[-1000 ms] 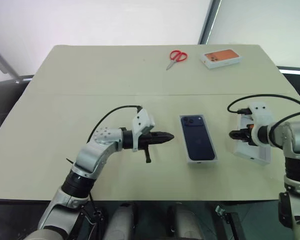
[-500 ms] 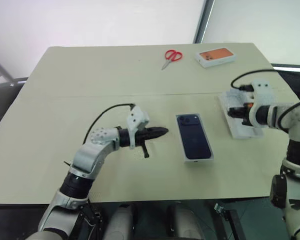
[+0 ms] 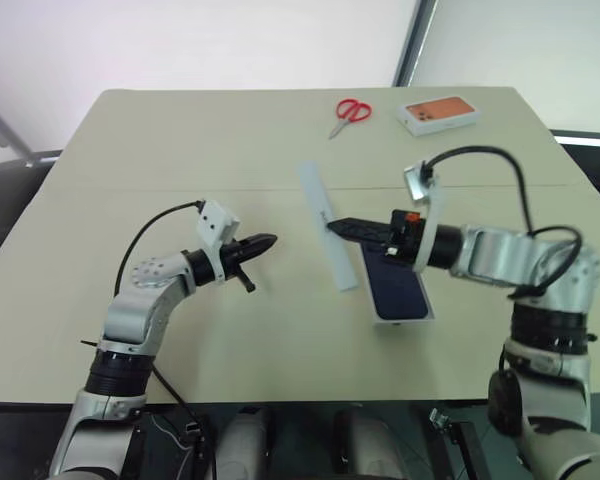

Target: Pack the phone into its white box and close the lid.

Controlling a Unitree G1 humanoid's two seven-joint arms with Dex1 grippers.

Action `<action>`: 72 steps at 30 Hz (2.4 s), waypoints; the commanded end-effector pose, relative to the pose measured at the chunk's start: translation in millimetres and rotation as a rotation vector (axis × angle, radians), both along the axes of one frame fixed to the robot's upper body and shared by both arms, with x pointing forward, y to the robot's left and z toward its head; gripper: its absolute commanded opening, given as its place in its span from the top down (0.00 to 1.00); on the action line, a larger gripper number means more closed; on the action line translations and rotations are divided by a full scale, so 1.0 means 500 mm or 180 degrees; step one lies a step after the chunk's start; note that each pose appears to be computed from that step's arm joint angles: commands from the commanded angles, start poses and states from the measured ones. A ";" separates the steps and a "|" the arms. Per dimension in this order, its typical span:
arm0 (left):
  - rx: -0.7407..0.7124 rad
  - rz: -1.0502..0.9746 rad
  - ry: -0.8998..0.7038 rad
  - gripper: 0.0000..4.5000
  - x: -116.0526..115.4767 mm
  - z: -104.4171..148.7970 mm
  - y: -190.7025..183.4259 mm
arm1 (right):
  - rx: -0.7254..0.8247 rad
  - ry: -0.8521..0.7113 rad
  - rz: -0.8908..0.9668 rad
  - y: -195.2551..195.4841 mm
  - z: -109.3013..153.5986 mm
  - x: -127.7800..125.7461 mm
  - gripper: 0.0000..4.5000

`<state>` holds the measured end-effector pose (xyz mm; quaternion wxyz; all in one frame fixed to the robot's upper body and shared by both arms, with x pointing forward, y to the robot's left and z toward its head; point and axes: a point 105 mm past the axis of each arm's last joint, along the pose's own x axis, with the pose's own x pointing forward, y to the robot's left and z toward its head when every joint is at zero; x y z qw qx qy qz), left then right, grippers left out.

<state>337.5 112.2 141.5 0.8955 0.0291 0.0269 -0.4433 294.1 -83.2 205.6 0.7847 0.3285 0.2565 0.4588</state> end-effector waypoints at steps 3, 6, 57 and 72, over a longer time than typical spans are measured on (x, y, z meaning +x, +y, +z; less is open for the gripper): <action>-0.0070 -0.0126 -0.0173 1.00 -0.012 0.025 -0.026 | 0.0153 0.0189 -0.0366 0.003 -0.017 -0.009 0.99; -0.0092 -0.0256 -0.0159 1.00 -0.020 0.023 -0.051 | 0.0001 0.0480 -0.0678 -0.015 -0.061 -0.004 0.99; 0.0840 -0.0633 0.0177 1.00 -0.019 -0.045 -0.171 | -0.4257 -0.2485 -0.0122 -0.251 -0.071 0.062 0.99; 0.0586 -0.1063 0.0121 1.00 -0.056 -0.024 -0.256 | -0.4074 -0.2511 0.0180 -0.228 -0.083 0.040 0.99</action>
